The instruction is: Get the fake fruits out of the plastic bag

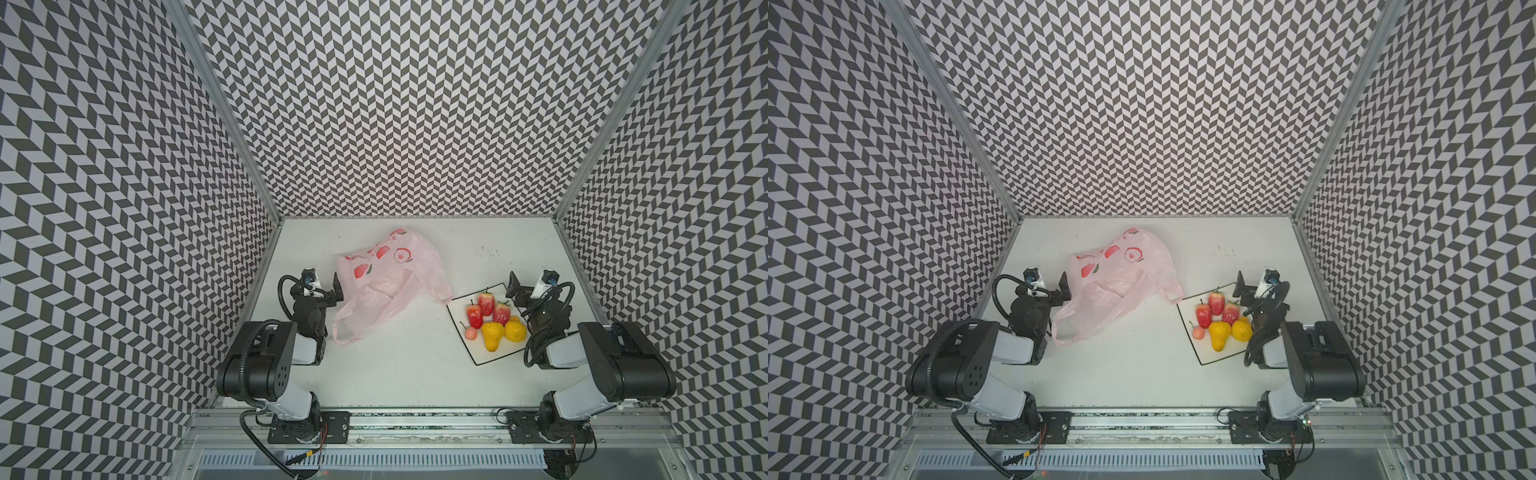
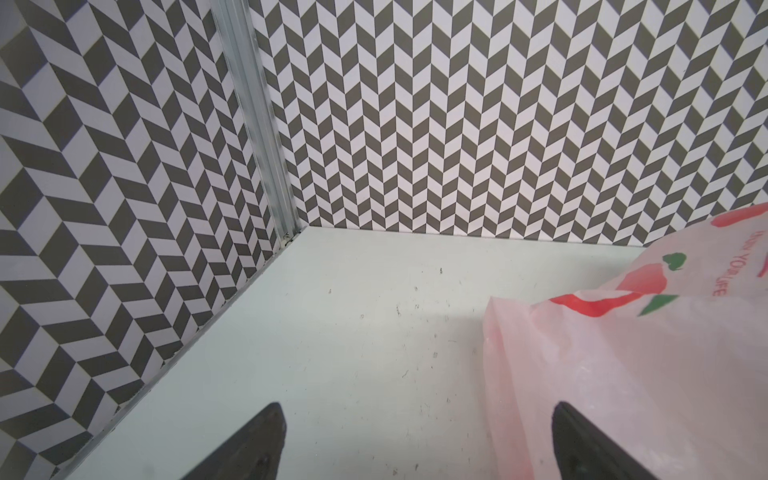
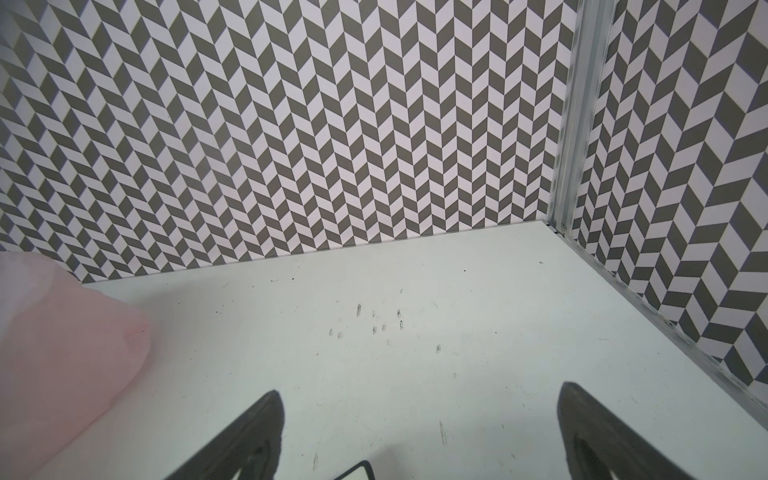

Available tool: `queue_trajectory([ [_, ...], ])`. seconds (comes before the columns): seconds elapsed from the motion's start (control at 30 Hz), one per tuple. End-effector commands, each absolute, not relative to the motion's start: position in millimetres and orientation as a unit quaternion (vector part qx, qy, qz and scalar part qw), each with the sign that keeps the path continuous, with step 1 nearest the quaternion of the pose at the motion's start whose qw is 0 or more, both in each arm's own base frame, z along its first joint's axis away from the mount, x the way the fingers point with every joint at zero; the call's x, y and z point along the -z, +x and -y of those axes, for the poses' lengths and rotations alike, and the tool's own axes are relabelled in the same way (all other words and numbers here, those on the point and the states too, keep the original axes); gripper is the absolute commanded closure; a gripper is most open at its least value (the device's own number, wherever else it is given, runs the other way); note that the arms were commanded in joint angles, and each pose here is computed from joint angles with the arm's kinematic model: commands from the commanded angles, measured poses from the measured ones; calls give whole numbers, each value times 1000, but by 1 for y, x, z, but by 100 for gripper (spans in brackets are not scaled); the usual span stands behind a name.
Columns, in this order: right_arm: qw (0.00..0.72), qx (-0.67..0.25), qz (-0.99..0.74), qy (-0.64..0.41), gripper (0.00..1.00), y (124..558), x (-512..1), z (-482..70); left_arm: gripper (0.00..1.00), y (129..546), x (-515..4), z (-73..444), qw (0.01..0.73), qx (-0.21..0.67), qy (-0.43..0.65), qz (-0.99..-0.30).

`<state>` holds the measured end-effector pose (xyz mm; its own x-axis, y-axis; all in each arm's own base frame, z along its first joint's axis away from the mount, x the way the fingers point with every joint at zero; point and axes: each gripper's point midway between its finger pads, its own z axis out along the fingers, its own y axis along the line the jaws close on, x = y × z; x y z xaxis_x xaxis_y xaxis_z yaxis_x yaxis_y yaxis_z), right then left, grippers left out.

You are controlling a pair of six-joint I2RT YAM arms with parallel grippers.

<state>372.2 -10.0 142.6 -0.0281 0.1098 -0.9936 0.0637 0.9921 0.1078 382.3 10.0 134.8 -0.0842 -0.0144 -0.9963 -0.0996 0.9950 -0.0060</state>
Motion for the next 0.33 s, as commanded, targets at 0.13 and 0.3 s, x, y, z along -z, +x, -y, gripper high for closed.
queue_trajectory([
  [0.13,712,-15,-700,54,1,373,-153,9,0,391,-141,-8,681,-21,-28,-731],
  [0.3,712,-12,-700,54,0,373,-154,9,0,385,-145,-7,688,-21,-25,-725],
])
